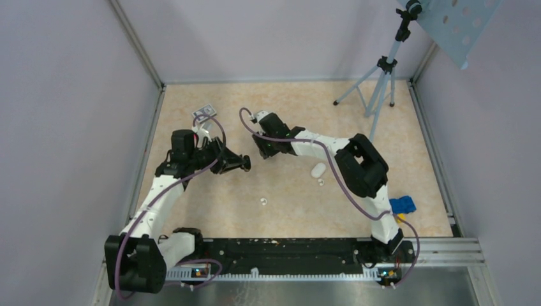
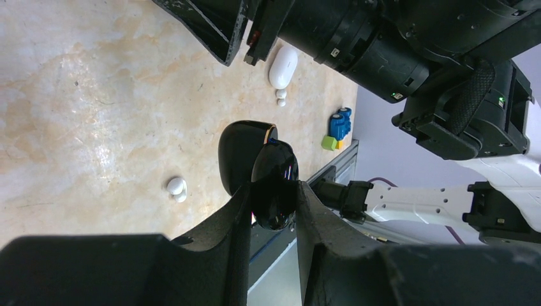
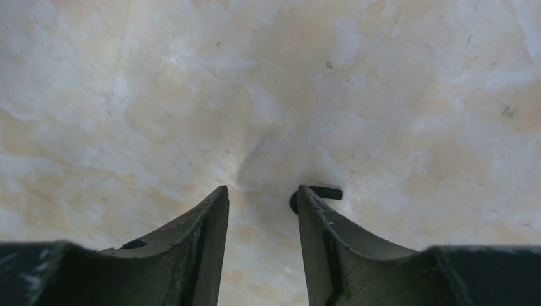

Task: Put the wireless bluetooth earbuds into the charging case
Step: Adjust the left earbud at the center of the board.

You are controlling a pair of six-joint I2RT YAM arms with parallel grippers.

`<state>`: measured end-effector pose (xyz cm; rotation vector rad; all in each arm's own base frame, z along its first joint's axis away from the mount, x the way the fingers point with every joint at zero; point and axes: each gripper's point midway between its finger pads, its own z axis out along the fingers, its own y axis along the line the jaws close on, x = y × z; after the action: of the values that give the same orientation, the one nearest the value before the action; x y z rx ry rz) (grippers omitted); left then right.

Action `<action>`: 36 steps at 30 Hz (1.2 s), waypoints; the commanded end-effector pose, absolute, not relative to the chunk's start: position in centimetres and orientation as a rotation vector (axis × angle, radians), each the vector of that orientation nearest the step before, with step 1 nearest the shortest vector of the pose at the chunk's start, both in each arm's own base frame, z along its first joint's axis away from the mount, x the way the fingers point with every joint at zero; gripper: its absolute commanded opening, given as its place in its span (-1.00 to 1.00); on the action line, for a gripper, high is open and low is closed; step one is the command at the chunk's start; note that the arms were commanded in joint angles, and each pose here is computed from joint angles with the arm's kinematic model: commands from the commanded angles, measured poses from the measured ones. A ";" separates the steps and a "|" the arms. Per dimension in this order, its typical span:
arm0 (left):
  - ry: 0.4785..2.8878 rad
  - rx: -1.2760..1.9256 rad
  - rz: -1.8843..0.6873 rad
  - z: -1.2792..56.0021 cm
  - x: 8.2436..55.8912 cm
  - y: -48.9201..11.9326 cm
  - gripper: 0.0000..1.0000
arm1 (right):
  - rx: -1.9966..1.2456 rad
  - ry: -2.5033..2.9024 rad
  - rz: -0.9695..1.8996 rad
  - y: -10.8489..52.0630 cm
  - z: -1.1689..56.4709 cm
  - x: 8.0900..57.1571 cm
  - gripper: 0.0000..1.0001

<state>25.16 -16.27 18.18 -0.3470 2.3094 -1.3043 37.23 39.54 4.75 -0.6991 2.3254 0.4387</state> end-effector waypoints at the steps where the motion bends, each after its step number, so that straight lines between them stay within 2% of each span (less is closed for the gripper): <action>1: 2.269 -0.300 -1.300 19.4 25.2 -16.1 -1.00 | -1.023 2.038 0.369 38.9 9.2 38.4 -0.20; 4: 2.268 -0.304 -1.302 19.4 25.2 -16.1 -1.00 | -1.186 1.838 0.352 38.8 10.3 37.8 -0.23; 8: 2.268 -0.309 -1.309 19.4 25.1 -16.2 -1.00 | -1.280 1.854 0.328 38.3 9.9 38.3 -0.21; 14: 2.256 -0.299 -1.310 19.9 25.2 -16.2 -1.00 | -1.285 1.883 0.330 38.2 10.0 38.6 -0.20; 20: 2.264 -0.299 -1.310 19.6 25.2 -16.2 -1.00 | -1.090 2.025 0.319 37.1 10.5 38.6 -0.18; 28: 2.269 -0.303 -1.310 19.3 25.3 -16.2 -1.00 | -0.566 2.241 0.383 35.6 9.8 37.3 -0.09; 36: 2.275 -0.299 -1.314 19.2 25.2 -16.2 -1.00 | -0.519 2.306 0.389 36.0 7.7 36.8 -0.08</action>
<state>25.01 -16.16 18.17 -0.3535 2.3131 -1.3027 36.65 35.16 6.20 -0.6132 2.3230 0.3427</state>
